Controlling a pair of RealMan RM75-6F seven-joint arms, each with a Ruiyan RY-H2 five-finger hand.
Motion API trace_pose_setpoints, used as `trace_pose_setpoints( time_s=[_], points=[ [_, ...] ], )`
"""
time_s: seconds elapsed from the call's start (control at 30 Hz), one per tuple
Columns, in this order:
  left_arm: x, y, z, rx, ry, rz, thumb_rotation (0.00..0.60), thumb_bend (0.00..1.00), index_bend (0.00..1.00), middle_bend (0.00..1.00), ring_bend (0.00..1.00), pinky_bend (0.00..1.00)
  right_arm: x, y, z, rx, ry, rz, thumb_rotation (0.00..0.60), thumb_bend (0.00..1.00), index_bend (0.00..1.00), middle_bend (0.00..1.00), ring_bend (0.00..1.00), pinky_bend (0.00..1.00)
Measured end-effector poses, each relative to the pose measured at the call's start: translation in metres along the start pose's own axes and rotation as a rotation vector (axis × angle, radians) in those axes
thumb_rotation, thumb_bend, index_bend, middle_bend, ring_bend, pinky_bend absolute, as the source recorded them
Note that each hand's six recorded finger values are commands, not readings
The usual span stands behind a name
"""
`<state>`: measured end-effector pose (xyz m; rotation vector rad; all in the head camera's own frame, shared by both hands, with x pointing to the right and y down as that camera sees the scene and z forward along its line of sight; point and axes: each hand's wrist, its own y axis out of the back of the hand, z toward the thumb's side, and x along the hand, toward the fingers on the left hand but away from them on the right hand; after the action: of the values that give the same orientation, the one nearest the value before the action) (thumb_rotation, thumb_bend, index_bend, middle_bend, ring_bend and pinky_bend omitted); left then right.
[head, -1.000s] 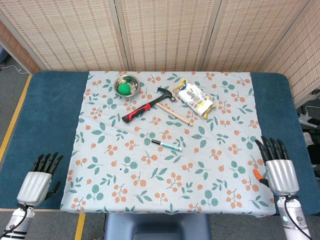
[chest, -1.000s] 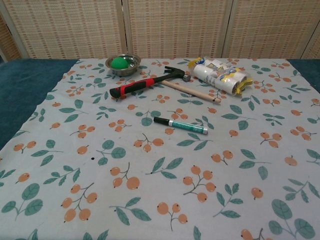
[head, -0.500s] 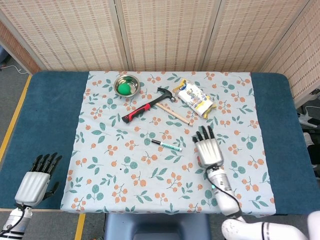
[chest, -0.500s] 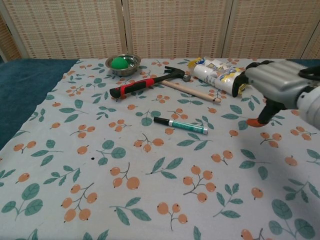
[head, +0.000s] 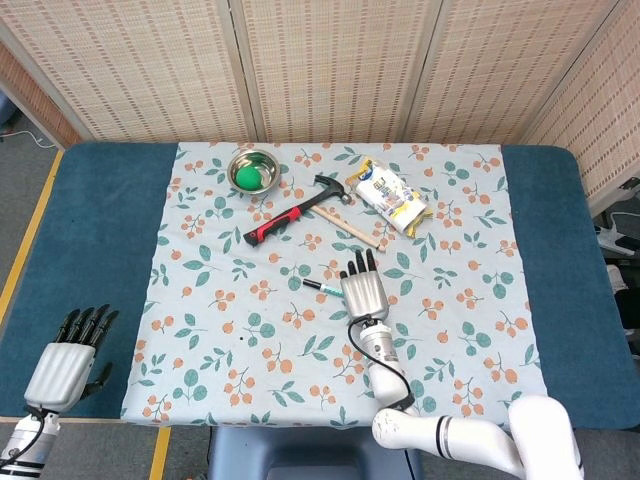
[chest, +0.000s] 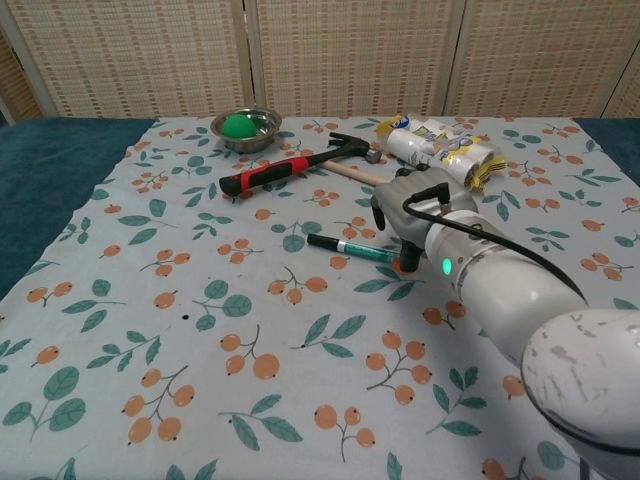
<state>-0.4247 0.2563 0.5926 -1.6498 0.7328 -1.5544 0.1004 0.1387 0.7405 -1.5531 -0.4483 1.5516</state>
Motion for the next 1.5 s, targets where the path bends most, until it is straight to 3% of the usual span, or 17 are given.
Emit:
trace_pose_setpoints(
  time_s=[0.23,0.47,0.67,0.83,0.97,1.03,1.17,1.23,1.37,1.5],
  points=[
    [0.001,-0.001,-0.001,0.0,0.006,-0.007,0.6,0.42,0.0,0.0,0.0,0.05,-0.008,-0.008,0.012,0.01,0.0,0.025,0.6,0.27,0.37,0.21,0.0,0.0],
    [0.001,-0.002,-0.001,0.001,0.007,-0.012,0.6,0.42,0.0,0.0,0.0,0.05,-0.009,-0.009,0.015,0.018,-0.001,0.02,0.6,0.31,0.5,0.32,0.0,0.0],
    [0.001,-0.003,-0.001,0.003,0.006,-0.015,0.6,0.42,0.0,0.0,0.0,0.05,-0.009,-0.01,0.012,0.023,-0.009,0.016,0.6,0.33,0.57,0.39,0.06,0.0],
    [0.001,-0.003,0.0,0.007,0.005,-0.016,0.6,0.43,0.0,0.0,0.0,0.06,-0.008,-0.012,0.006,0.032,-0.014,0.026,0.6,0.37,0.68,0.5,0.17,0.0],
    [0.0,0.0,0.004,-0.017,-0.012,0.005,0.6,0.43,0.01,0.02,0.0,0.16,-0.002,0.0,0.006,0.011,0.033,-0.018,0.6,0.39,0.77,0.58,0.25,0.0],
    [0.002,0.002,0.01,-0.035,-0.025,0.037,0.6,0.43,0.06,0.09,0.02,0.24,0.002,0.008,0.006,0.009,0.06,-0.045,0.6,0.39,0.8,0.61,0.28,0.0],
    [0.011,0.01,0.028,-0.059,-0.076,0.127,0.6,0.43,0.2,0.32,0.2,0.44,0.014,0.026,0.009,0.029,0.113,-0.09,0.6,0.4,0.83,0.63,0.31,0.0],
    [0.023,0.017,0.038,-0.062,-0.1,0.163,0.6,0.43,0.23,0.37,0.24,0.48,0.02,0.034,0.013,0.037,0.135,-0.106,0.6,0.41,0.83,0.63,0.31,0.0],
    [0.047,0.024,0.058,-0.079,-0.141,0.159,0.6,0.43,0.21,0.36,0.24,0.43,0.032,0.052,0.021,0.06,0.182,-0.136,0.6,0.41,0.83,0.63,0.31,0.0],
    [0.075,0.022,0.085,-0.097,-0.181,0.102,0.6,0.4,0.19,0.31,0.2,0.38,0.041,0.061,0.026,0.066,0.212,-0.148,0.6,0.41,0.84,0.64,0.31,0.0]
  ],
)
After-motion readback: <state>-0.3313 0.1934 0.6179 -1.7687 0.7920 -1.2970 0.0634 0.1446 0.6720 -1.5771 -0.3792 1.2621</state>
